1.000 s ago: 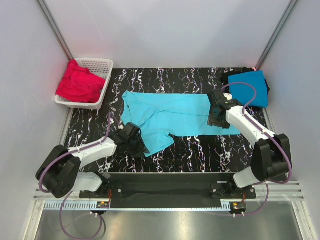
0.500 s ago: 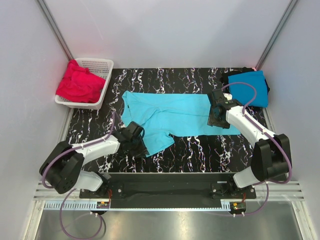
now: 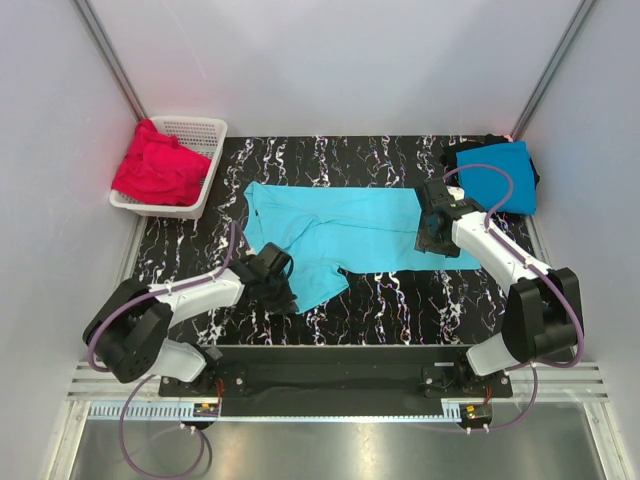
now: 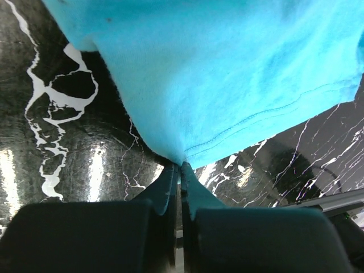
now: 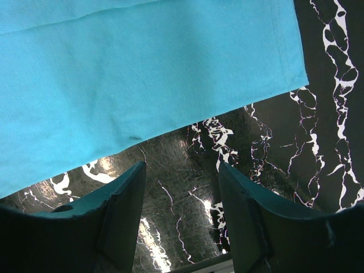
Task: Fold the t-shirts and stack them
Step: Fold the tshirt
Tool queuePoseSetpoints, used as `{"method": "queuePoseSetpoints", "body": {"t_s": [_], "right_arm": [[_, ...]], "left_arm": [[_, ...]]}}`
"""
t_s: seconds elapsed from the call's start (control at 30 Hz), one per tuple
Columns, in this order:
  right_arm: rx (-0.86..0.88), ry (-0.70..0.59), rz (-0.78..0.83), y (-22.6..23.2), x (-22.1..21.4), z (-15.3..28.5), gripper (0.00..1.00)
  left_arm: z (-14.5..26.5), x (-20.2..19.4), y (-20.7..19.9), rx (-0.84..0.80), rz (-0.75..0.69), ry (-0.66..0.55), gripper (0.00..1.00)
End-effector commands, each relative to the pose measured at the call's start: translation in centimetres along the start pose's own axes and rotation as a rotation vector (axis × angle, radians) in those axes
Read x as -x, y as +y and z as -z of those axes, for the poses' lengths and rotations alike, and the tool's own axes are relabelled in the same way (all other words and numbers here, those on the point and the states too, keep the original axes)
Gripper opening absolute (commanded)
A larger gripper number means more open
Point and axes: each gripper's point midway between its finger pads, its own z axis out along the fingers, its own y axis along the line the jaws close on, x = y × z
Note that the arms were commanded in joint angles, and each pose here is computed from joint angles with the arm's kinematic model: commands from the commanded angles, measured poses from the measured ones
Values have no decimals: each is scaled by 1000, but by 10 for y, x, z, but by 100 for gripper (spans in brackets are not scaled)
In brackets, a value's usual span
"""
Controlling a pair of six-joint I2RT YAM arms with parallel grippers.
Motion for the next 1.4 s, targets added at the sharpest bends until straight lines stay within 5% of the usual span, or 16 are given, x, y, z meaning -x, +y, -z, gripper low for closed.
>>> {"method": "queuePoseSetpoints", "body": {"t_s": [0.0, 0.53, 1.37], "right_arm": [[-9, -58, -18, -1, 15, 12, 61], [-245, -6, -159, -57, 14, -25, 66], [-220, 118, -412, -90, -12, -71, 64]], "left_arm": [[0, 3, 0, 14, -18, -20, 0], [41, 31, -7, 11, -61, -178, 0], [86, 57, 38, 174, 26, -384, 0]]}}
